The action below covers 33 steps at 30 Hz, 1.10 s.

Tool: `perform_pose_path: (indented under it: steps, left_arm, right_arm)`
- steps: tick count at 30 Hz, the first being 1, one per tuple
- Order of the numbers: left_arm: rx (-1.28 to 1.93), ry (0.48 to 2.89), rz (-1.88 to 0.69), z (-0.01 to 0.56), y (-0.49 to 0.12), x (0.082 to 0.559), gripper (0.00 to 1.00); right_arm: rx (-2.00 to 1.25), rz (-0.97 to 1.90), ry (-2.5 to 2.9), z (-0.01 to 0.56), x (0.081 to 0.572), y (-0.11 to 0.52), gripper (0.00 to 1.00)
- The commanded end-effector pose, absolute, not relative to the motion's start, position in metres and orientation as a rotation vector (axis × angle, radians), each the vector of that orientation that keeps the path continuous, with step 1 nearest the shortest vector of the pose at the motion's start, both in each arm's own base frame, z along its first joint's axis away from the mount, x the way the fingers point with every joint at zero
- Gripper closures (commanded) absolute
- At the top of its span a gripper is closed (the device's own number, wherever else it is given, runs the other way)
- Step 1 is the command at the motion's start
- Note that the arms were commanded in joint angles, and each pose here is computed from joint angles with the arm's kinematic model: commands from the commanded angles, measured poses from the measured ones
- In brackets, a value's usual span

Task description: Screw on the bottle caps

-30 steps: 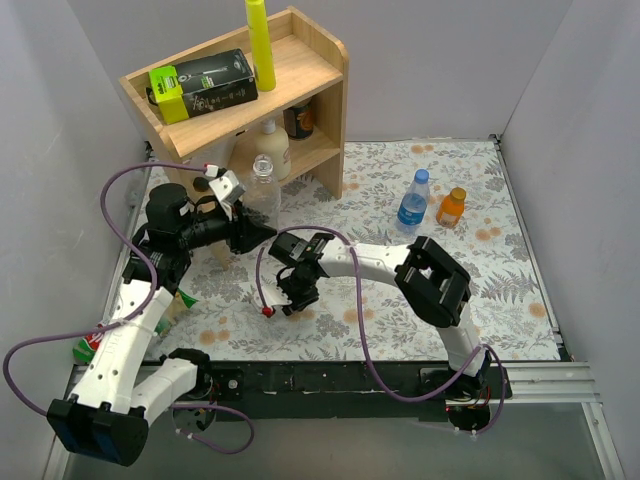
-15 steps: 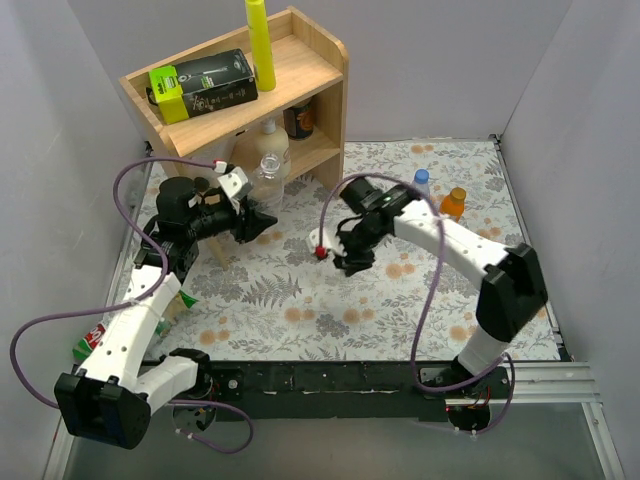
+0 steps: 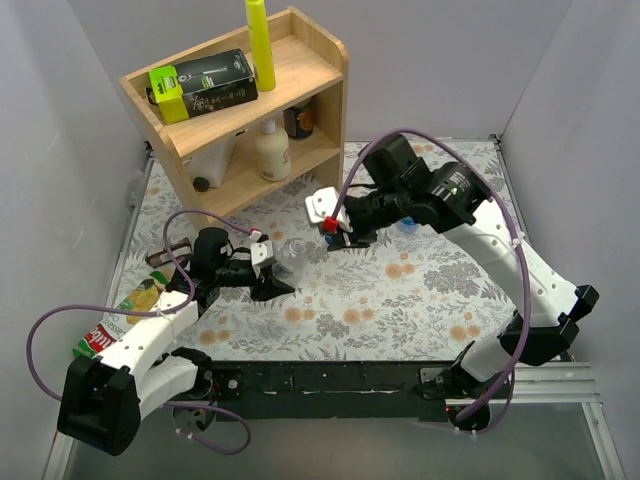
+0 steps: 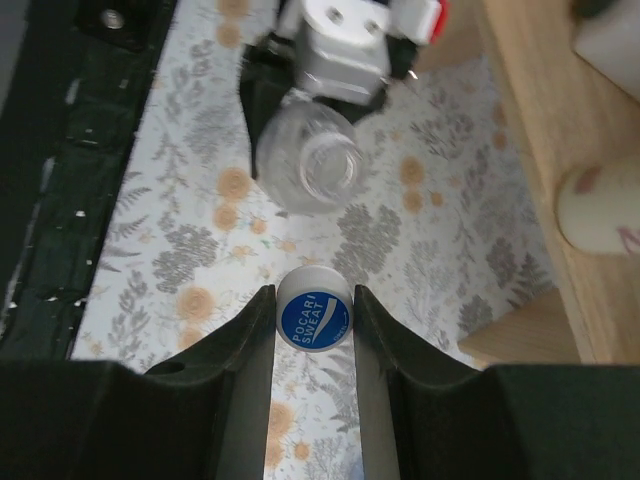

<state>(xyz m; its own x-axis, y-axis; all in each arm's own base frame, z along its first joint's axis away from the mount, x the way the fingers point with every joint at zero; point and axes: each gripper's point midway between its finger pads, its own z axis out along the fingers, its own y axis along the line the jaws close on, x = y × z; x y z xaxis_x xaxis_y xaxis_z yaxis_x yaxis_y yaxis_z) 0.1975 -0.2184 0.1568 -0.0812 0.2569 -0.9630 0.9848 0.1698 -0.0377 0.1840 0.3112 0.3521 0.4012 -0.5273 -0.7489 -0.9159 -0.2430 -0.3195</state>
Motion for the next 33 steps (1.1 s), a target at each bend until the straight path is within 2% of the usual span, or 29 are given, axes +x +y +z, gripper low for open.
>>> perform_pose_path:
  steps: [1,5,18,33]
  left_arm:
    - [1.278,1.446,-1.033,0.148,-0.229,0.187,1.0]
    - [1.24,1.548,-0.991,0.125,-0.234,0.197,1.0]
    - [1.231,1.47,-0.979,0.13,-0.24,0.193,1.0]
    - [1.27,1.494,-0.989,0.113,-0.237,0.182,1.0]
  right_arm:
    - [-2.0,0.682,1.237,0.334,0.161,0.318,0.81]
    - [-2.045,0.724,1.192,0.333,0.151,0.341,0.81]
    - [-2.154,0.634,1.188,0.303,0.143,0.343,0.8]
    - [-2.08,0.607,1.123,0.334,0.148,0.348,0.81]
